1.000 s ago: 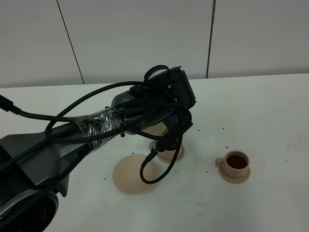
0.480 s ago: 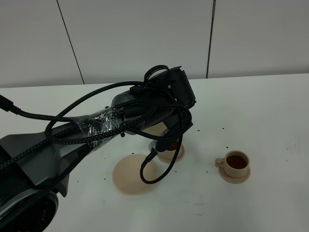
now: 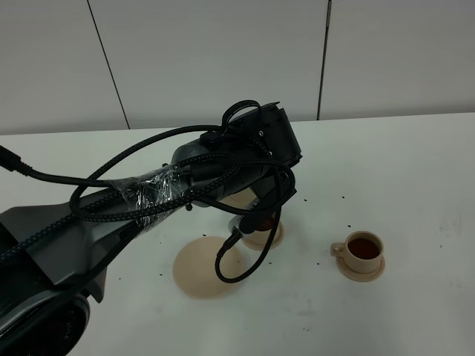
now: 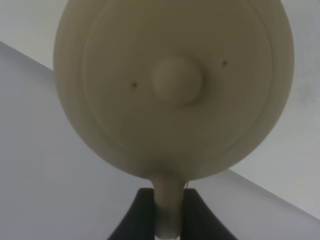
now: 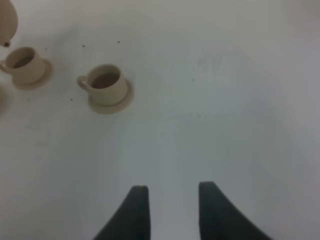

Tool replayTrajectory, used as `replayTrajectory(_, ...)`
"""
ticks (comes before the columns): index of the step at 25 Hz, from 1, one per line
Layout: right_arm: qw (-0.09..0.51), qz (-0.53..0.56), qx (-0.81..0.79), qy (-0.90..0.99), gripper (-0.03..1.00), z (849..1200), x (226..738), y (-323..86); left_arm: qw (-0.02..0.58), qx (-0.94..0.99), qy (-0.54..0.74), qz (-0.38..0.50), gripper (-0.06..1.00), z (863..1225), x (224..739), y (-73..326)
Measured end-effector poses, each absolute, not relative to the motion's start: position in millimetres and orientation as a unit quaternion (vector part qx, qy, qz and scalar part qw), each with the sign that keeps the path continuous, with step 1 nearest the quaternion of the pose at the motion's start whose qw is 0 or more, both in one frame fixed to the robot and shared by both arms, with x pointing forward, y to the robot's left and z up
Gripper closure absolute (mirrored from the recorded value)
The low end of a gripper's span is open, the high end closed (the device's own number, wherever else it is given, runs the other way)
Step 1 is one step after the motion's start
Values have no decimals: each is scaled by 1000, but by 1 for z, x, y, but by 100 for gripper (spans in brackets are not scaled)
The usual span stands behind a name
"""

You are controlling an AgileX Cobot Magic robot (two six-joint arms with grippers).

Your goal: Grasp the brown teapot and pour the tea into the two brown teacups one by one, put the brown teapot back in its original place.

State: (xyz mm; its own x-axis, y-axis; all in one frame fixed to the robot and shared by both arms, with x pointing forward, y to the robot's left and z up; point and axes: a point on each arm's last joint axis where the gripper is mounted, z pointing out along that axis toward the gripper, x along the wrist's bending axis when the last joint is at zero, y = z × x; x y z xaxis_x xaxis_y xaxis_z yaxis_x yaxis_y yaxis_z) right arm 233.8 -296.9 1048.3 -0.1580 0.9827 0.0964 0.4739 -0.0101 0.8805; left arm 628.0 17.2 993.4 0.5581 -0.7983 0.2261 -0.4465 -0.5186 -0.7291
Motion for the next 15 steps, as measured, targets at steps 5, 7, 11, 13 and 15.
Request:
replayTrajectory(5, 303, 420, 574, 635, 73, 1048, 234, -297, 314, -825, 377, -280, 78, 993, 628, 17)
replayTrajectory(7, 303, 420, 574, 635, 73, 1048, 234, -297, 314, -825, 377, -280, 78, 993, 628, 17)
replayTrajectory(11, 303, 420, 574, 635, 73, 1048, 234, -297, 315, -826, 376, -279, 78, 993, 628, 18)
replayTrajectory(13, 303, 420, 574, 635, 73, 1048, 234, -297, 315, -826, 376, -278, 78, 993, 628, 18)
replayTrajectory(15, 303, 420, 574, 635, 73, 1048, 234, -297, 316, -826, 376, -278, 78, 993, 628, 18)
